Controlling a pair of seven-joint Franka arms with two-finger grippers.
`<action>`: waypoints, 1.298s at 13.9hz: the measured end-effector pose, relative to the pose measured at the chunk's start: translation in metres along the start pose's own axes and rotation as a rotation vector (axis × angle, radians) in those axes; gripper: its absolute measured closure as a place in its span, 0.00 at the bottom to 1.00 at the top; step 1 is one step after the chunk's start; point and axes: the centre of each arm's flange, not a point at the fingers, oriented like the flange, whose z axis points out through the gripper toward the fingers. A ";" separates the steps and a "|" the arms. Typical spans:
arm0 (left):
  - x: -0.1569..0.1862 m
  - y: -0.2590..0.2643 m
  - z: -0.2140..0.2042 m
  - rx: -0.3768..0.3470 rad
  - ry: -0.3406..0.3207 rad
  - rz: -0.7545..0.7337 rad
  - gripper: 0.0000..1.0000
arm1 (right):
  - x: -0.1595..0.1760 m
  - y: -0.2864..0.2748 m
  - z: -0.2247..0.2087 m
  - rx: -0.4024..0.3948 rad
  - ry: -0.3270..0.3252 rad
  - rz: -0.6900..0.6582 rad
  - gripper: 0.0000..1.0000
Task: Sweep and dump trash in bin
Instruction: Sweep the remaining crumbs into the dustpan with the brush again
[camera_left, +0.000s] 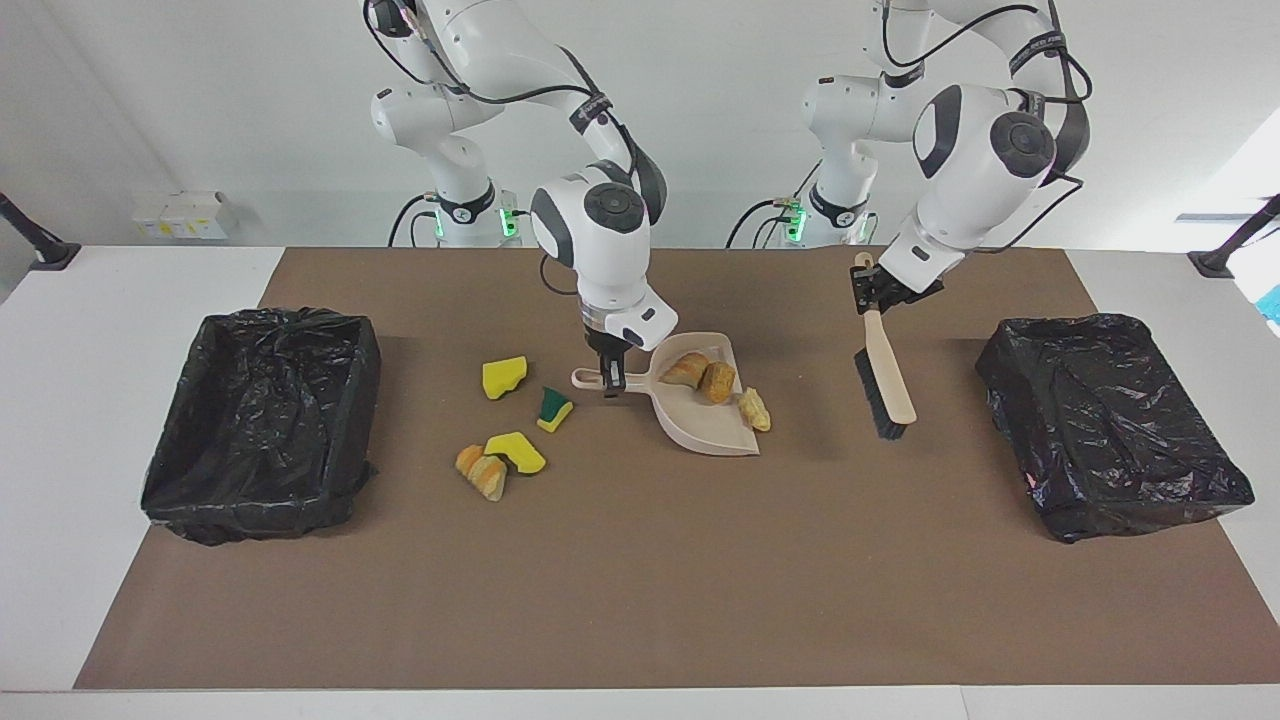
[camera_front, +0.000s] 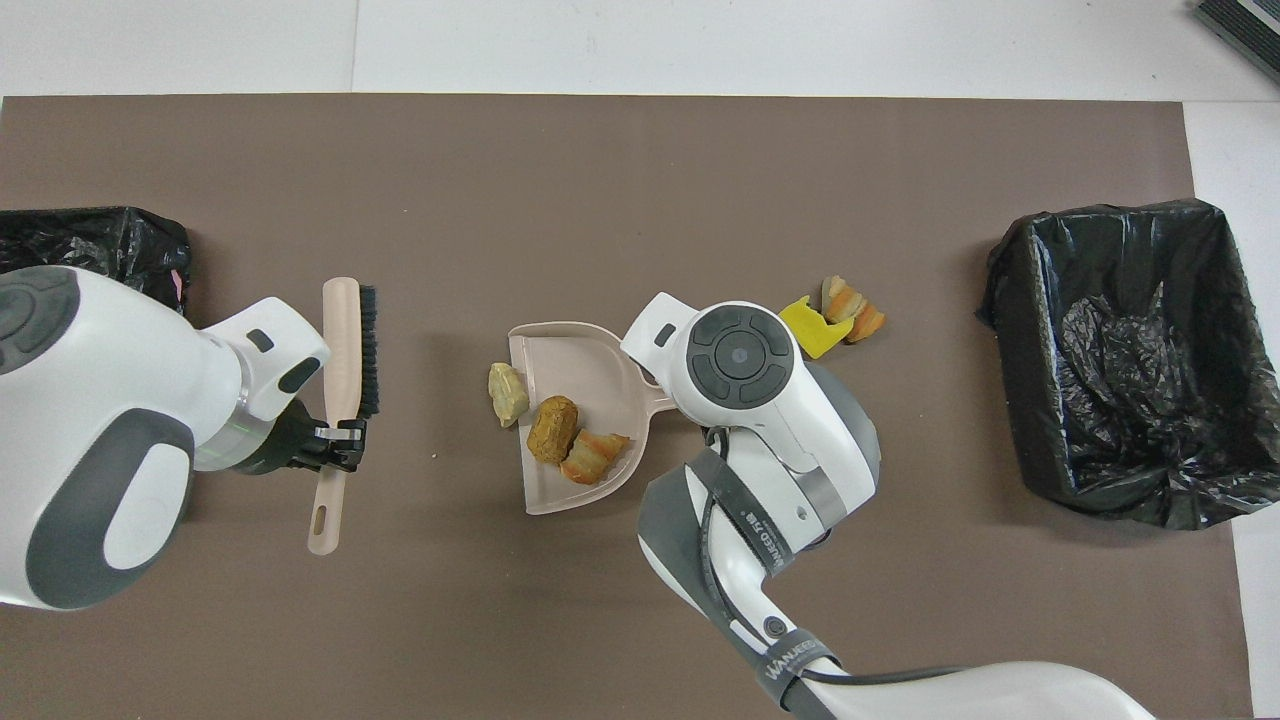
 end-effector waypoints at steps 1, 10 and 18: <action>0.000 0.013 0.022 0.008 -0.004 0.027 0.74 | 0.000 -0.001 0.000 0.001 -0.001 -0.001 0.68; -0.060 0.185 0.077 0.005 -0.061 0.135 0.74 | 0.014 -0.010 0.001 0.000 -0.013 0.044 0.68; -0.047 0.172 0.011 -0.025 -0.052 0.032 0.74 | 0.000 -0.004 0.001 0.000 -0.012 0.071 0.68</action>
